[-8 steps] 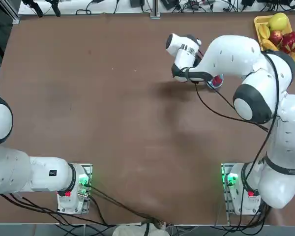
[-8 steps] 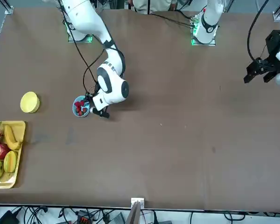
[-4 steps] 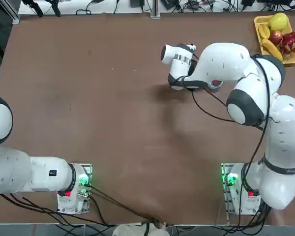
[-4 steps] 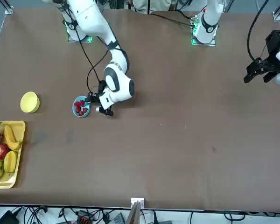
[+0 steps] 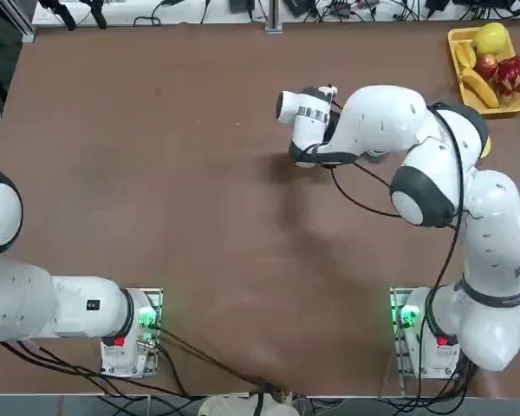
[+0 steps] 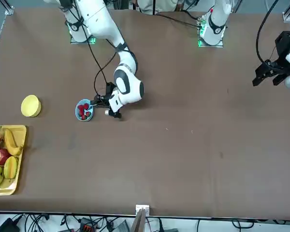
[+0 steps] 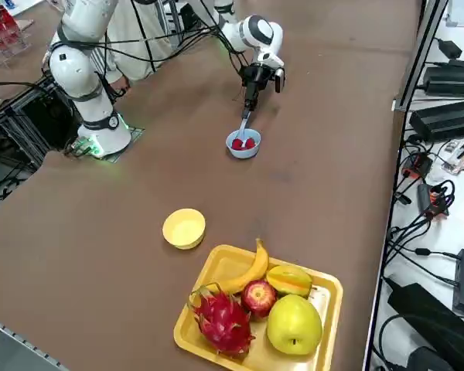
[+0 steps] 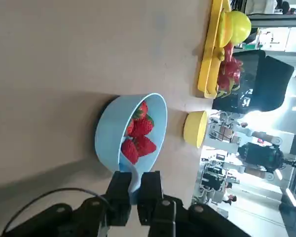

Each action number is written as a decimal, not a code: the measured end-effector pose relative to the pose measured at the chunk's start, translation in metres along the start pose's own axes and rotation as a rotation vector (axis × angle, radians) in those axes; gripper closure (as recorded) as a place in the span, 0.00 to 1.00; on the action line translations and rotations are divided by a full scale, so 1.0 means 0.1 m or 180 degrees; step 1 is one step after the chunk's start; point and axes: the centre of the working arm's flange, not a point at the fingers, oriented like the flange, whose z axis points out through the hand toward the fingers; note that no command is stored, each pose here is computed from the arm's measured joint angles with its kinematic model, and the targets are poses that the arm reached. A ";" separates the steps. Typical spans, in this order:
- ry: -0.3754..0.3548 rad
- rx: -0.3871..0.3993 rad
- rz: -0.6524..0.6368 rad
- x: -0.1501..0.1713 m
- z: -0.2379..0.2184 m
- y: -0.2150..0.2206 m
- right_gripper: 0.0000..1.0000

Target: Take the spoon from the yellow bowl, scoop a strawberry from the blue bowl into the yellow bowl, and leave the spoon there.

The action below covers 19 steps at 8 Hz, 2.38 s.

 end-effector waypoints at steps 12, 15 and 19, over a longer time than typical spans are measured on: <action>0.0116 -0.0603 -0.0177 -0.10 -0.07 -0.33 0.89; 0.0126 -0.0770 -0.0189 -0.11 -0.06 -0.46 0.89; 0.0150 -0.0977 -0.0209 -0.18 -0.04 -0.53 0.89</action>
